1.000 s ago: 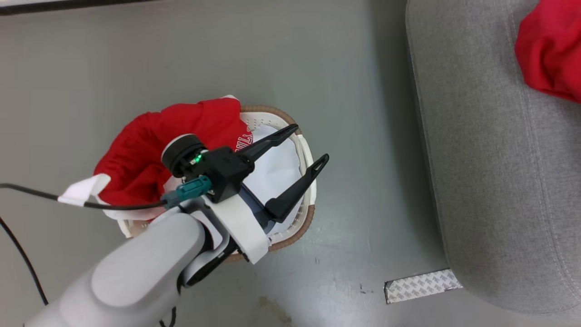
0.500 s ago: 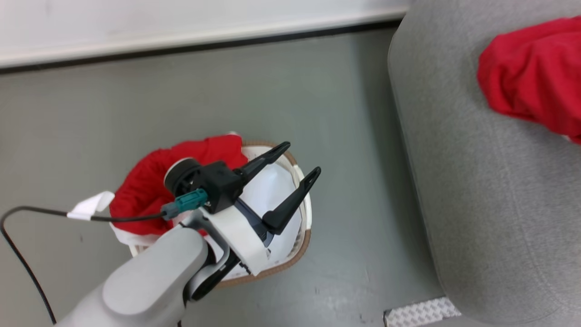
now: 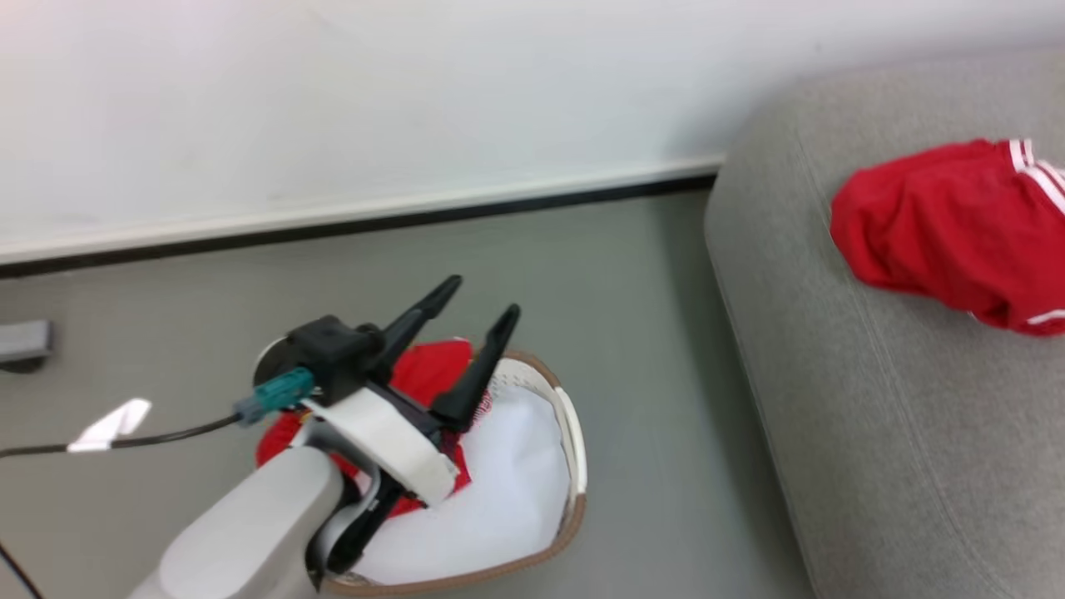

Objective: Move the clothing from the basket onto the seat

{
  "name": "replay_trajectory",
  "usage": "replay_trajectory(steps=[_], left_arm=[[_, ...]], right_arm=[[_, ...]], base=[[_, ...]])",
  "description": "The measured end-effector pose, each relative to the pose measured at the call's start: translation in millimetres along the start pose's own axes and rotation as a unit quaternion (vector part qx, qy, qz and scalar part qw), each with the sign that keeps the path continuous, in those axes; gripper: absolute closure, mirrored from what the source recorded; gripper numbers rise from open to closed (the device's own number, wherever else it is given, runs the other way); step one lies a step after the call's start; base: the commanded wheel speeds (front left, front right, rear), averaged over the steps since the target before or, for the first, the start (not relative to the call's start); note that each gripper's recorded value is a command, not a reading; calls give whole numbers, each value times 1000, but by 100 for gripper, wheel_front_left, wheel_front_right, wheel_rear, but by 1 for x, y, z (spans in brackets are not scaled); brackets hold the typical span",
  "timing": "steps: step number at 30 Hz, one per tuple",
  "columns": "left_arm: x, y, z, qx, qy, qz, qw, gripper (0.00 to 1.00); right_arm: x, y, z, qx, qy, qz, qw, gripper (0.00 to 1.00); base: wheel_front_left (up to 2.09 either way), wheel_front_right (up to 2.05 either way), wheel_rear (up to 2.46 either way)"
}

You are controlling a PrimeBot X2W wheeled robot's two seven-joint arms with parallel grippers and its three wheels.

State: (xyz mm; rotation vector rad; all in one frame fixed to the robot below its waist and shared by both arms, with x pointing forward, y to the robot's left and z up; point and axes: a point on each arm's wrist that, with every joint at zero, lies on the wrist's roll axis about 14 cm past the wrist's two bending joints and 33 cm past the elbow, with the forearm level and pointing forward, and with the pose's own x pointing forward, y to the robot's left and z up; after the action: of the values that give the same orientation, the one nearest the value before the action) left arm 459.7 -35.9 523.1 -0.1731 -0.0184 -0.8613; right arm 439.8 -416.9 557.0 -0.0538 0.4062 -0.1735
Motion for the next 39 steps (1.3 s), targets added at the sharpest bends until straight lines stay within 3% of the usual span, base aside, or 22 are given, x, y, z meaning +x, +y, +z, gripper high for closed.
replay_trajectory(steps=[6, 11, 23, 32, 39], left_arm=[[-31, 26, 35, 11, -37, 76, 996, 0], [-69, 50, 50, 16, -55, 151, 987, 0], [-168, 98, 61, 44, -73, 318, 944, 0], [-202, 108, 55, 56, -77, 377, 921, 0], [-215, 101, 44, 56, -77, 395, 914, 0]], right_arm=[[-13, 28, 41, -12, -98, 37, 994, 0], [-20, 74, 57, 10, -167, 89, 982, 0], [-35, 159, 16, 48, -199, 165, 965, 0], [-51, 211, -27, 105, -217, 194, 951, 0], [-63, 218, -59, 119, -214, 176, 953, 0]], base=[[0, 0, 0], [0, 0, 0], [0, 0, 0], [0, 0, 0], [0, 0, 0]])
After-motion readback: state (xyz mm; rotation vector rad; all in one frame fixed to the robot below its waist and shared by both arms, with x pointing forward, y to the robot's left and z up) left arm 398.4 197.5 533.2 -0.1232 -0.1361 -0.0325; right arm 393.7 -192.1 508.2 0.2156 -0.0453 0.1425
